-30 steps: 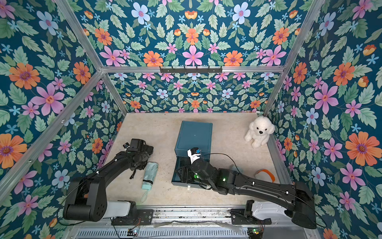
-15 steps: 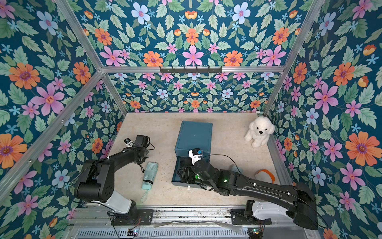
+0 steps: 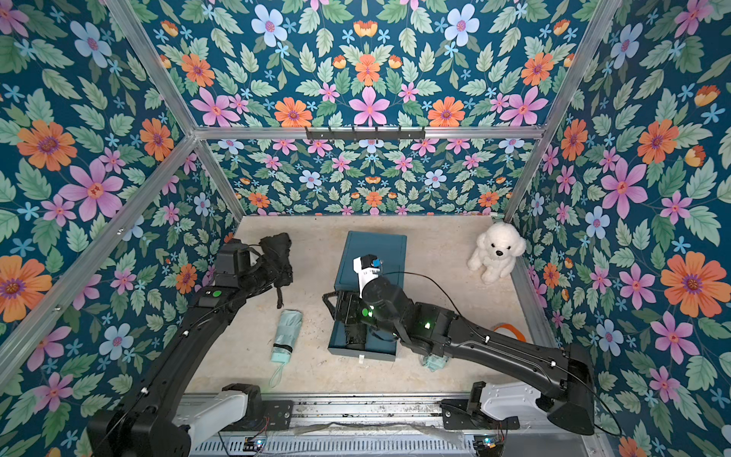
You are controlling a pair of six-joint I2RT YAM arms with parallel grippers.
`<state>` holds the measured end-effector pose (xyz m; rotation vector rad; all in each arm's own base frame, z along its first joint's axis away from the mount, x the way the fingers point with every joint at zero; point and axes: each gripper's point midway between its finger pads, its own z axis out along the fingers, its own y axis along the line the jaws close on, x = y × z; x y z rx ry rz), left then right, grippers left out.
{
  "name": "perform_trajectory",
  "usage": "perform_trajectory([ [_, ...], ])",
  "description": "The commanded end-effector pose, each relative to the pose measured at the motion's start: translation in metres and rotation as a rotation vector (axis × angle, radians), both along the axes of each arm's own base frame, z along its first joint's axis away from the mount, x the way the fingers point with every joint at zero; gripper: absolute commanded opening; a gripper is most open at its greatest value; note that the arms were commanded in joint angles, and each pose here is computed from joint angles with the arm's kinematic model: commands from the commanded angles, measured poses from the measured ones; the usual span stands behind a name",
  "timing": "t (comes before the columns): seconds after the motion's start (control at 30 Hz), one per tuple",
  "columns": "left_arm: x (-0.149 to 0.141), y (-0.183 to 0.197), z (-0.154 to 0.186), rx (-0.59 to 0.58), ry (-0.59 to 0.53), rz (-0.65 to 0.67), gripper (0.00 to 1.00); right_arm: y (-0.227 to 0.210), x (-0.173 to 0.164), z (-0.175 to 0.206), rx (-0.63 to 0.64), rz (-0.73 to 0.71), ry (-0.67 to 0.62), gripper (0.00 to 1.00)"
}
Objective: Place the umbrella in the drawer by color
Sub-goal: Pick up the umbrella from the center of the board.
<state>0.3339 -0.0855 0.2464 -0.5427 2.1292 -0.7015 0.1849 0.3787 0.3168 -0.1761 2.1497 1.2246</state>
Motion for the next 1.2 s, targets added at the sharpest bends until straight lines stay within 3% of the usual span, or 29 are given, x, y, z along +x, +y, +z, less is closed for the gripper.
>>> perform_trajectory([
  [0.0, -0.032, -0.063, 0.051, -0.163, -0.130, -0.326, 0.00, 0.012, 0.008, 0.013, -0.019, 0.012, -0.023, 0.74],
  [0.17, -0.066, -0.100, 0.083, -0.190, -0.209, -0.445, 0.00, 0.030, 0.037, 0.012, -0.114, -0.088, 0.000, 0.75],
  [0.43, -0.072, -0.105, 0.090, -0.203, -0.228, -0.470, 0.00, 0.018, 0.057, 0.011, -0.108, -0.224, 0.026, 0.72],
  [0.87, -0.096, -0.124, 0.094, -0.272, -0.234, -0.630, 0.00, 0.027, 0.074, 0.016, 0.033, -0.170, 0.041, 0.53],
  [0.97, -0.101, -0.129, 0.094, -0.298, -0.231, -0.667, 0.00, 0.031, 0.075, 0.018, 0.070, -0.140, 0.042, 0.46],
  [1.03, -0.104, -0.131, 0.098, -0.318, -0.249, -0.685, 0.00, 0.032, 0.075, 0.018, 0.081, -0.128, 0.045, 0.29],
  [1.1, -0.105, -0.130, 0.101, -0.321, -0.259, -0.684, 0.00, 0.032, 0.074, 0.017, 0.085, -0.121, 0.049, 0.01],
  [1.13, -0.104, -0.130, 0.102, -0.317, -0.262, -0.679, 0.00, 0.030, 0.073, 0.016, 0.082, -0.123, 0.052, 0.00],
  [1.17, -0.102, -0.129, 0.103, -0.309, -0.265, -0.670, 0.14, 0.028, 0.071, 0.017, 0.083, -0.121, 0.053, 0.00],
])
